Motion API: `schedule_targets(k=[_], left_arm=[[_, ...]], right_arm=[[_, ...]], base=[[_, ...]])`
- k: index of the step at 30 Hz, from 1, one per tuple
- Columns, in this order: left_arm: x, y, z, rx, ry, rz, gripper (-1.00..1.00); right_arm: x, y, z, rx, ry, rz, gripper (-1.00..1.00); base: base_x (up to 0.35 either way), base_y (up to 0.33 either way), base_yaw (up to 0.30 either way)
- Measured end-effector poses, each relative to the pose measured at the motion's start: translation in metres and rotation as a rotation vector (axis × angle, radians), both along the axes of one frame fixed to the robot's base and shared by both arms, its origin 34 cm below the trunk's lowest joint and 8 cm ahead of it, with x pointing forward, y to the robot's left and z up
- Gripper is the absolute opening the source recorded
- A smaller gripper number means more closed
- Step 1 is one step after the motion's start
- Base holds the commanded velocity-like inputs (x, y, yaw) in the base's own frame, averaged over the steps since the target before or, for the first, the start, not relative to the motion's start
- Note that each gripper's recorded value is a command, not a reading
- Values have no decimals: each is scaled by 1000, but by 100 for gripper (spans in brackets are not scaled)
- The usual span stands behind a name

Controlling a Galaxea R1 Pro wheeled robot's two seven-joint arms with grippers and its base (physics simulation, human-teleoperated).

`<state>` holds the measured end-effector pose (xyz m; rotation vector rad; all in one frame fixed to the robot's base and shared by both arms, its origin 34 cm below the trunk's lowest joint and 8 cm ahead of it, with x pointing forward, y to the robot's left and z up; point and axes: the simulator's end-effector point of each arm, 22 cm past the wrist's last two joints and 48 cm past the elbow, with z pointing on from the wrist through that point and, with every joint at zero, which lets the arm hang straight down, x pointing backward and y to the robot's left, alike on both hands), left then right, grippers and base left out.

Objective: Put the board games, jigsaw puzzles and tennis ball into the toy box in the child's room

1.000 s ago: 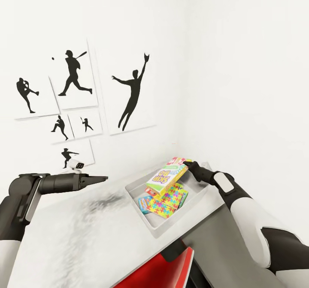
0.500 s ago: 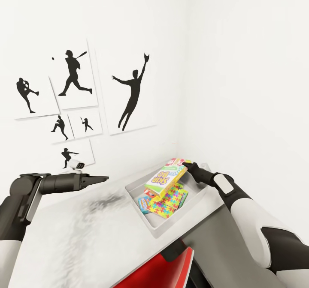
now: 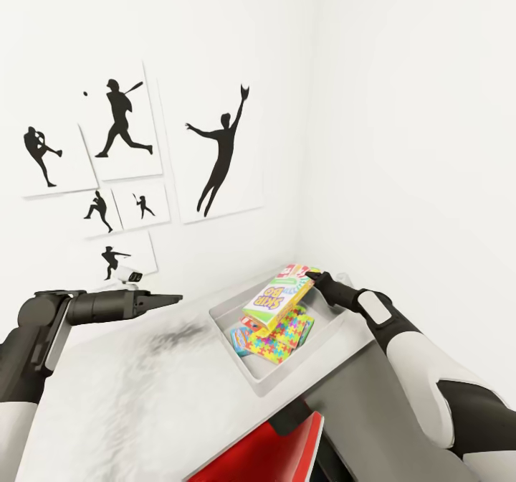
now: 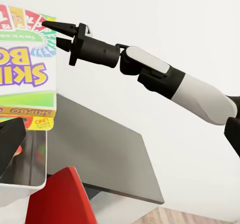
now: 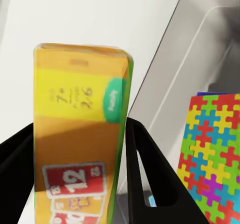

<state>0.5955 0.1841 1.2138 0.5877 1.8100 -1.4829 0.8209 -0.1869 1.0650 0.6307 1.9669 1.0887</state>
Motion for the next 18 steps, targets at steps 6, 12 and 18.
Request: schedule_targets(k=[6,12,18], left_arm=[[2,0,-5,-1,10,0,100],[4,0,-9,-1,20,0,100],[6,0,-14,-1,30,1,100]], right_arm=[[0,3,-7,1,10,2,-100],[1,4,-14,1,20,2,-100],[2,3,-21,2,29,1,-100]], base=[[0,0,0],[0,0,0],[0,0,0]])
